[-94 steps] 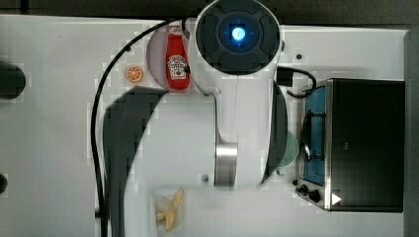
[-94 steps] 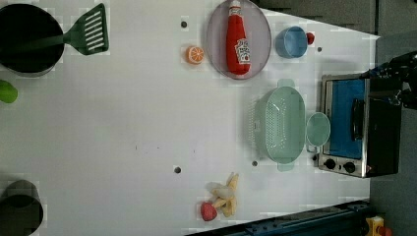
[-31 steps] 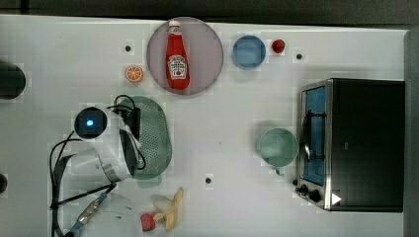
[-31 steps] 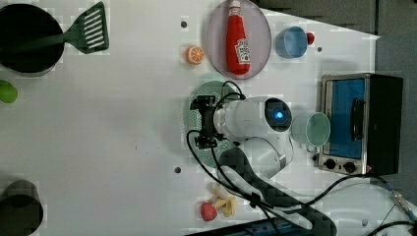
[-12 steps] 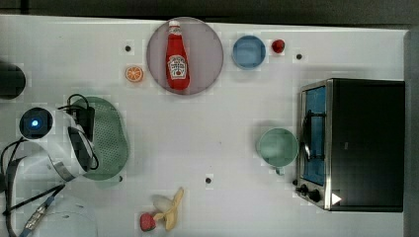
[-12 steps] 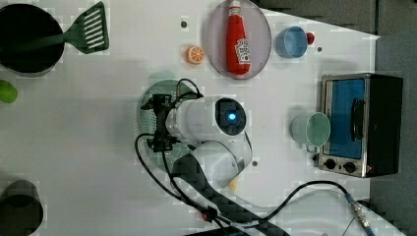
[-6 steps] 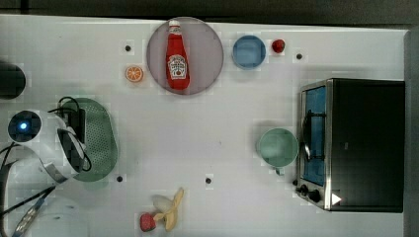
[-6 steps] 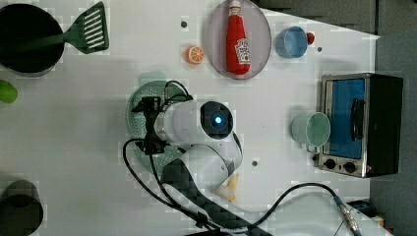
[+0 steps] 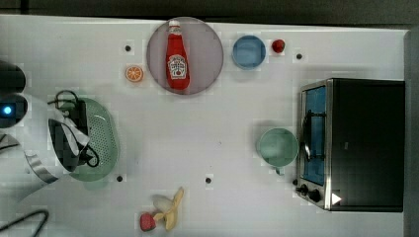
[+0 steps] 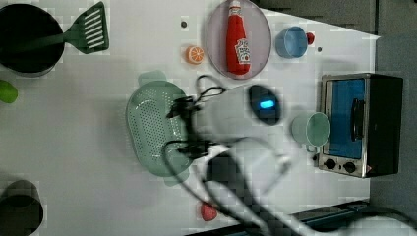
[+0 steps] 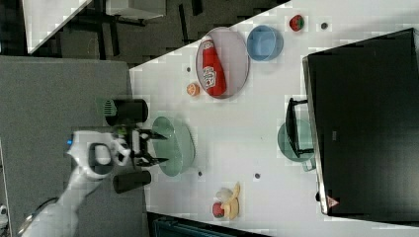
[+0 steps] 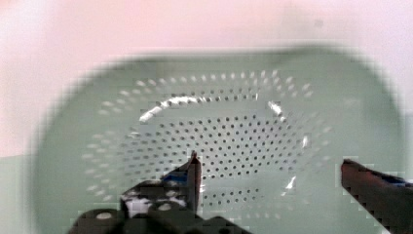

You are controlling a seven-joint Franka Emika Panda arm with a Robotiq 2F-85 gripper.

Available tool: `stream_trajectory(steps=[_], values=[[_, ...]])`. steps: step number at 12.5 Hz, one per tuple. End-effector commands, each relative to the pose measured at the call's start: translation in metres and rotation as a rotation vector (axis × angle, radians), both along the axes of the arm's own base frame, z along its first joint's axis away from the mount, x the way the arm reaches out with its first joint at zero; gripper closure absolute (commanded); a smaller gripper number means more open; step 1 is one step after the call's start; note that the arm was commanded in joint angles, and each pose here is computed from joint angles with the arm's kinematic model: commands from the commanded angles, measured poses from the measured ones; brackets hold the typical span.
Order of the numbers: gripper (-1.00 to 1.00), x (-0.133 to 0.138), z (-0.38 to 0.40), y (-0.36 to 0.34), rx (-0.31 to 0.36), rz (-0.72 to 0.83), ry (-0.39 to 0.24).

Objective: Drag strainer right to left.

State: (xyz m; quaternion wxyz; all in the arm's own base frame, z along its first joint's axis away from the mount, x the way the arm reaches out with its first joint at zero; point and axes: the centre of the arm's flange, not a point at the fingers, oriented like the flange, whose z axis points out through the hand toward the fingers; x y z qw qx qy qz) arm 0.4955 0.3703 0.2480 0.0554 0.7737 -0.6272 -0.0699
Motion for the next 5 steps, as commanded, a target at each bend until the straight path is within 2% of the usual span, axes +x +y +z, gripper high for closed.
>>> stream_trajectory(steps=[1,3,5], values=[[-1.0,0.066,0.158,-0.113,0.087,0.196,-0.153],[-1.0,0.073,0.228,-0.198,0.093,0.294,-0.195],[-1.0,0.067,0.281,-0.287,0.077,0.337,-0.224]])
